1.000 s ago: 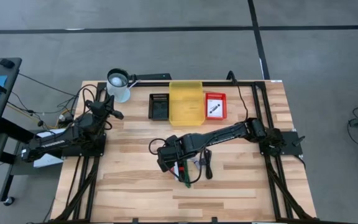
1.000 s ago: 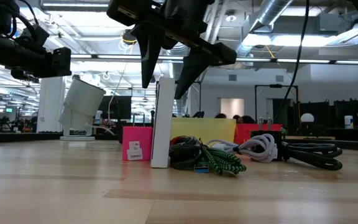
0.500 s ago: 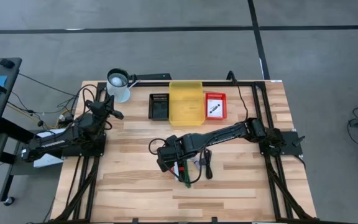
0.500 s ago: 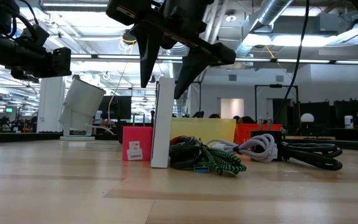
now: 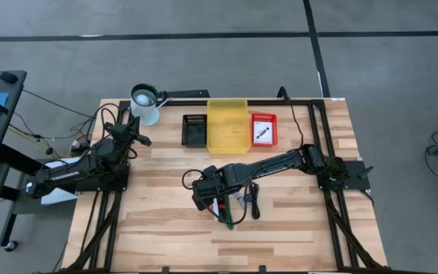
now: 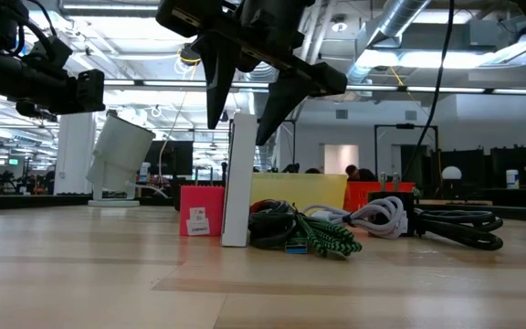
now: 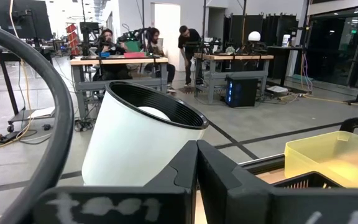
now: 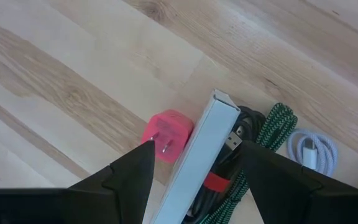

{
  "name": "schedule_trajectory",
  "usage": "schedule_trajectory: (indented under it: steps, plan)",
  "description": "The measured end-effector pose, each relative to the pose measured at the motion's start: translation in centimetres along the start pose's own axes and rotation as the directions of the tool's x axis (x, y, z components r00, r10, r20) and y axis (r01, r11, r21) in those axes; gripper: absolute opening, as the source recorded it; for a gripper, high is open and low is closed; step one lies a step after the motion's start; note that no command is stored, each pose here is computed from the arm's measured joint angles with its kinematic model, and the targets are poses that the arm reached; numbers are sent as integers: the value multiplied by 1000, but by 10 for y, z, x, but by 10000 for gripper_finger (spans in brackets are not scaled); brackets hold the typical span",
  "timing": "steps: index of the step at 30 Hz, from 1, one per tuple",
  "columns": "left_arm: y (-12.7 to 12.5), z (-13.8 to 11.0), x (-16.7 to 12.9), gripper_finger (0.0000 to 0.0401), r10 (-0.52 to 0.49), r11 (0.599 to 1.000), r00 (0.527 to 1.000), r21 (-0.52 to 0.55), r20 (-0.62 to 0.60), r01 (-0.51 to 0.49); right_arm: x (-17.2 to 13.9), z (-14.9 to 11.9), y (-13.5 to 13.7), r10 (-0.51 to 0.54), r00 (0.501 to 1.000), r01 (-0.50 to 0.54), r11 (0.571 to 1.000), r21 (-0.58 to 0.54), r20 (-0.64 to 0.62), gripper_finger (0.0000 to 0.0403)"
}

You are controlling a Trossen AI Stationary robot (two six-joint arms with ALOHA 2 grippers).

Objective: Pick and place items into bin
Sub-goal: Put the white card reader box into the red bin

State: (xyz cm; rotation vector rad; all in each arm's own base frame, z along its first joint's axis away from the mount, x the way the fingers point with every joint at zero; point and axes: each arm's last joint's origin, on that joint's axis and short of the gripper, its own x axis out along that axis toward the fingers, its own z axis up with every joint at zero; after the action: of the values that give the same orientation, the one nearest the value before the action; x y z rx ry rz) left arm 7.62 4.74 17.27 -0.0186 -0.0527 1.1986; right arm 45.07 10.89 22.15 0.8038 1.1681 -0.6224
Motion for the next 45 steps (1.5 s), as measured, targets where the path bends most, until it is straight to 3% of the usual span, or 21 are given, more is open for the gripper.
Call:
schedule_trajectory:
  steps: [10,15,18,26,31,40,45]
  plan:
    - [0,0,0,0,0,1000,1000,0,0,0,1,0,0,-1,1000,1,1000,-1,-1,234]
    - [0,0,0,0,0,1000,1000,0,0,0,22,-3,-2,-51,998,51,999,-2,-38,234]
    - [0,0,0,0,0,1000,1000,-1,1,0,26,-2,4,-7,999,7,1000,-1,-34,234]
    - [0,0,0,0,0,1000,1000,-3,2,0,25,-1,2,-19,999,19,1000,-2,-37,230]
    - [0,0,0,0,0,1000,1000,-3,3,0,25,-1,2,-14,999,14,1000,9,-35,184]
    - [0,0,0,0,0,1000,1000,-4,3,0,25,0,2,-13,999,13,1000,13,-34,38]
    - [0,0,0,0,0,1000,1000,-4,3,0,25,2,1,-13,999,15,999,36,-32,34]
